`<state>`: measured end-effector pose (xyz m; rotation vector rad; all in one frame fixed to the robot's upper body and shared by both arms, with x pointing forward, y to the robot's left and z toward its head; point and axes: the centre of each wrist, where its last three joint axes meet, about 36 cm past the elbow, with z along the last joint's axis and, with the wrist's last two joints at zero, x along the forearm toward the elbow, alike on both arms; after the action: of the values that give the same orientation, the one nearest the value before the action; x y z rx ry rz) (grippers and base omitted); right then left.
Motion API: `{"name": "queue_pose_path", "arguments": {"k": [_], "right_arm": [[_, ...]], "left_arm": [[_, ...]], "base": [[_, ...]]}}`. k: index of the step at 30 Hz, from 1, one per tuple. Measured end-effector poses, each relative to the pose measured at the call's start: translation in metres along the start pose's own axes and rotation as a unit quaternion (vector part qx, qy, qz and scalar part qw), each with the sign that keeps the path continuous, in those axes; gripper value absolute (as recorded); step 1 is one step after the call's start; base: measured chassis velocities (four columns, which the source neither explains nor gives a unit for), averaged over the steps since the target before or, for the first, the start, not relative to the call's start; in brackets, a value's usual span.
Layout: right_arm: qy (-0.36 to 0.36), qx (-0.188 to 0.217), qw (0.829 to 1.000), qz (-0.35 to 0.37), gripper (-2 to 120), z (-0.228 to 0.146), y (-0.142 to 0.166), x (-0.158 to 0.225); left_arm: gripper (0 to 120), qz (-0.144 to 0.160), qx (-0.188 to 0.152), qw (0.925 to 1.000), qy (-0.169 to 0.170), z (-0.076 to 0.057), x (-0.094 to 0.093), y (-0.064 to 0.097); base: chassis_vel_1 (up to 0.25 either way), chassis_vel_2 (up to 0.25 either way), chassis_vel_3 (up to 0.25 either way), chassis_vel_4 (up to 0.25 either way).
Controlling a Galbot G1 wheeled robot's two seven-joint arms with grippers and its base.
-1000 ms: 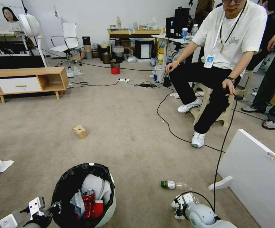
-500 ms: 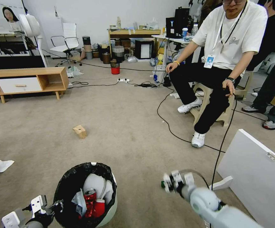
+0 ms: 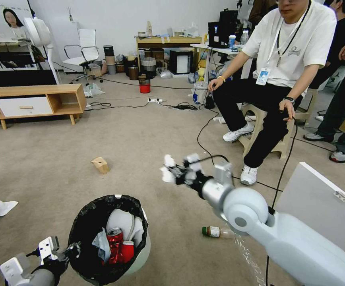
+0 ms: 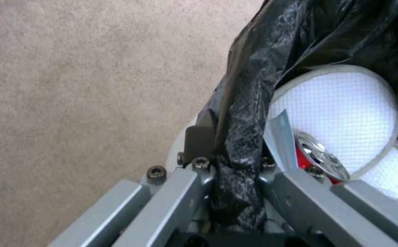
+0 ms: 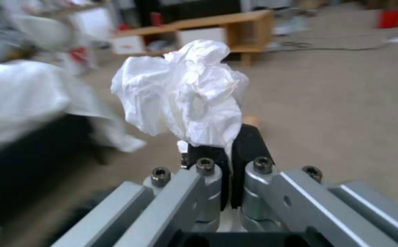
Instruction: Pick up the trash bin and place the garbage on the floor into it.
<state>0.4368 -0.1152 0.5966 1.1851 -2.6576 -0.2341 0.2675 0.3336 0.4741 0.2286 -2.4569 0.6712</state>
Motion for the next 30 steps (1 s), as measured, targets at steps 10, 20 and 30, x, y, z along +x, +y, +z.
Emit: {"name": "queue_pose_path", "arguments": {"k": [10,20,30], "right_arm": [[0.071,0.043,0.994,-0.078,0,-0.015,0.062,-0.026],[0.212,0.095,0.967,-0.102,0,0.011,0.111,-0.052],[0.259,0.117,0.955,-0.085,0,0.023,0.114,-0.065]], "left_arm": [[2,0.007,-0.010,0.9999,-0.005,-0.004,0.008,-0.004],[2,0.014,-0.018,0.9997,-0.008,-0.007,0.015,-0.009],[2,0.017,-0.018,0.9997,-0.008,-0.007,0.017,-0.010]], "base": [[0.000,0.000,0.000,0.000],[0.000,0.000,0.000,0.000],[0.000,0.000,0.000,0.000]]}}
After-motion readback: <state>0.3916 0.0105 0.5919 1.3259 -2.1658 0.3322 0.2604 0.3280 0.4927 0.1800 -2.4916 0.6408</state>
